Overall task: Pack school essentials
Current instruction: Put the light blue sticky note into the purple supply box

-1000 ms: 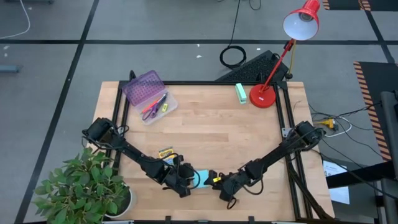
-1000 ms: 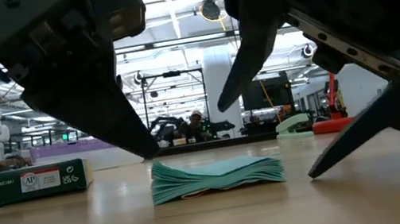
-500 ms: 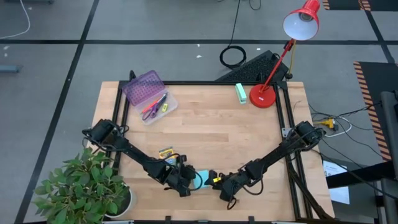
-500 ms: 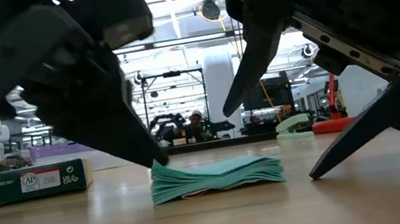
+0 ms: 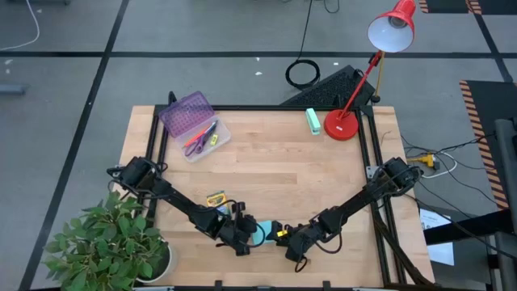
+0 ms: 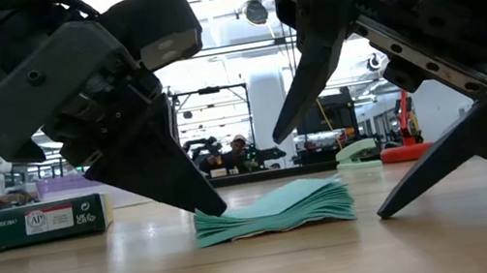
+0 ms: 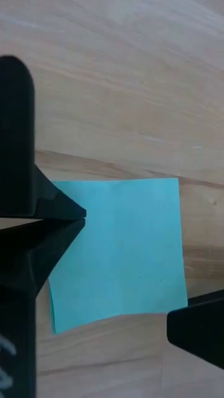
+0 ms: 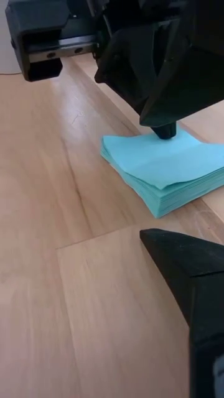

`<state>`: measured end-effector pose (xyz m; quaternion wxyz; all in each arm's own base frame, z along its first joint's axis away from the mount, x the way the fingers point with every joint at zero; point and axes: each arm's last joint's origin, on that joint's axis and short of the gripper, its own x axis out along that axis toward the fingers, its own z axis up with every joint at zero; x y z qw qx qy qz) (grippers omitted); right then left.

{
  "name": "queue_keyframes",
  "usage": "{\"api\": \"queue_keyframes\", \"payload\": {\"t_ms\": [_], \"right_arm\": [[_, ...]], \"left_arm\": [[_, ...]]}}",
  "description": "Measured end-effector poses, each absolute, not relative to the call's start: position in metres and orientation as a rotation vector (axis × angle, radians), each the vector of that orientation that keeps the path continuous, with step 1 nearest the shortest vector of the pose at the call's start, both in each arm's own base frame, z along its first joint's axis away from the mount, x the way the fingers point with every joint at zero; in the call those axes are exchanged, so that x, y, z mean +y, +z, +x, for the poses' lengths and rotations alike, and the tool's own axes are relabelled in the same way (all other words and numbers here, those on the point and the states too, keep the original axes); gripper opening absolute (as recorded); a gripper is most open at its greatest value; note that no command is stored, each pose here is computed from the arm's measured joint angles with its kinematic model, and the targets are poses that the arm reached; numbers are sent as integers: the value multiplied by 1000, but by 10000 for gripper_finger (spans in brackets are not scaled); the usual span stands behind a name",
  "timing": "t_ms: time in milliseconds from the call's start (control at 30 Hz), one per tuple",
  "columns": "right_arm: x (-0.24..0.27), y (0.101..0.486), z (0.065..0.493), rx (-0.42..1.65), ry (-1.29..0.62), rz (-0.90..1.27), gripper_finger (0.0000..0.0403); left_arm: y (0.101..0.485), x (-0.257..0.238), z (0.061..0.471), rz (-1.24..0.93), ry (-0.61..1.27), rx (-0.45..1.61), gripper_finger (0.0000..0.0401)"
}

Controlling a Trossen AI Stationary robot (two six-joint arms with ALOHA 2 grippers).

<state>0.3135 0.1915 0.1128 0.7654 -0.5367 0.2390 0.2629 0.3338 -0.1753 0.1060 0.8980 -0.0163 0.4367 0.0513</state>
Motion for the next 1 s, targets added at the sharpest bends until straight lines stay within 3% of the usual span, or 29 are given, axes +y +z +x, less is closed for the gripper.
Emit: {"api": "queue_keyframes", "payload": {"t_ms": [200, 733, 1000], "right_arm": [[192, 113, 314, 518, 562, -1146, 281], [194, 122, 321, 490, 404, -700, 281], [190, 118, 326, 499, 362, -619, 281]], "left_arm": [[105, -175, 333, -33, 105, 911, 9], [104, -174, 333, -39, 108, 917, 8], [104, -171, 335, -46, 112, 921, 4]]}}
